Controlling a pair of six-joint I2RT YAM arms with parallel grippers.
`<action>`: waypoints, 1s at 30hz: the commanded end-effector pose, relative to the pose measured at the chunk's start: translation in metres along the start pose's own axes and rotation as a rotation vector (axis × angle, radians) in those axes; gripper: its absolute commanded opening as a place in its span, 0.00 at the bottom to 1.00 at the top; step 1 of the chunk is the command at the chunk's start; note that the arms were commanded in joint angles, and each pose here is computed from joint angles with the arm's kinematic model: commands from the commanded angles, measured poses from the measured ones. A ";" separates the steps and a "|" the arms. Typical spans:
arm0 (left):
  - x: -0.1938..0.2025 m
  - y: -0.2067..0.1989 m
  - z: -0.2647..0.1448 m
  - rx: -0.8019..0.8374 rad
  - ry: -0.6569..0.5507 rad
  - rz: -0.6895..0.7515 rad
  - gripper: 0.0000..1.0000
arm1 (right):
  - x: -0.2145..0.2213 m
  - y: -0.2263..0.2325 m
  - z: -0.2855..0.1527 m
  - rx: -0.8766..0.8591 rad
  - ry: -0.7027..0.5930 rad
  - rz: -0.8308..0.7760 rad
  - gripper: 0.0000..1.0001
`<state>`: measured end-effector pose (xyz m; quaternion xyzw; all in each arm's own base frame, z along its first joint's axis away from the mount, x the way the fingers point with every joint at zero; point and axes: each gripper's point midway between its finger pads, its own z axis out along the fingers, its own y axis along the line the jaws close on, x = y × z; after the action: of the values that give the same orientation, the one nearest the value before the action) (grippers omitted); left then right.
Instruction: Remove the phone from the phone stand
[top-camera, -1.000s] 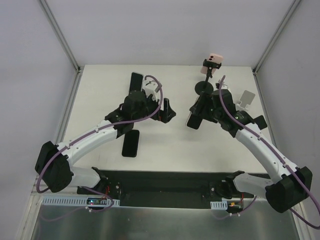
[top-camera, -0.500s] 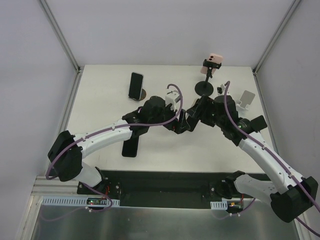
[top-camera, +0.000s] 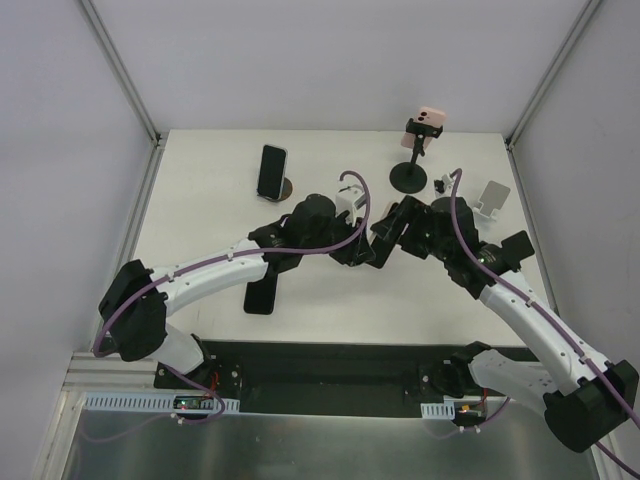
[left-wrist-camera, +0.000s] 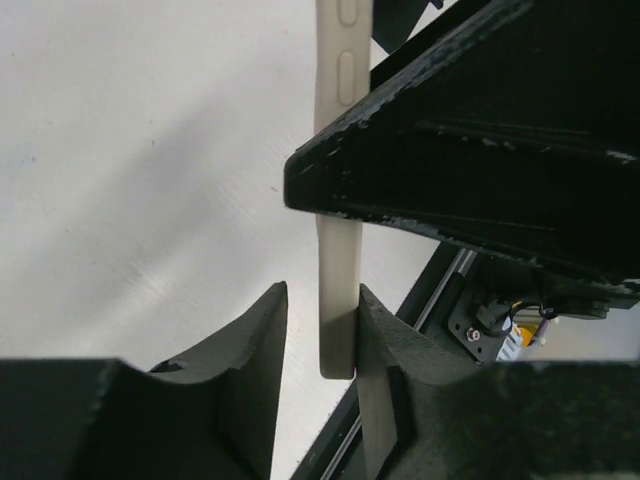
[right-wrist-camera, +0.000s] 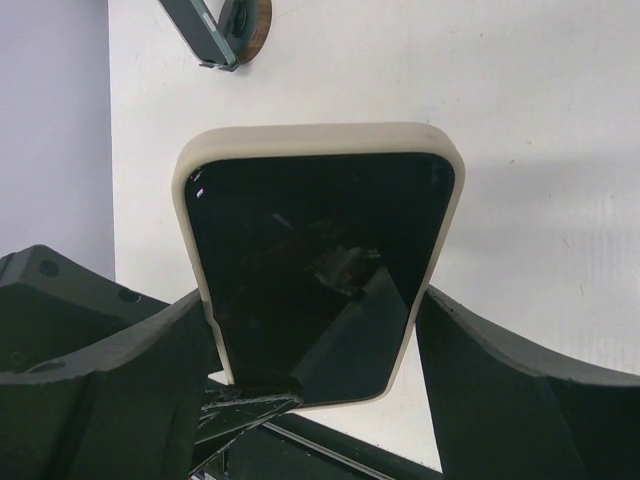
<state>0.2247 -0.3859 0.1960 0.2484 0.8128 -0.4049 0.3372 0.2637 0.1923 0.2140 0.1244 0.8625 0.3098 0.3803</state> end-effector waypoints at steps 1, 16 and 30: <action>-0.019 -0.018 0.002 0.044 -0.037 0.005 0.25 | -0.017 0.033 -0.010 -0.135 -0.056 0.015 0.06; -0.010 0.031 -0.026 -0.157 -0.084 -0.064 0.00 | -0.026 0.028 -0.019 -0.125 -0.096 -0.172 0.96; 0.071 0.101 -0.077 -0.320 -0.039 -0.371 0.00 | -0.015 0.002 -0.023 -0.076 -0.099 -0.248 0.96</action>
<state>0.2224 -0.2654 0.1243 0.0798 0.8975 -0.3074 0.3059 0.2567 0.1824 0.2372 0.0245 0.8419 0.2964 0.4503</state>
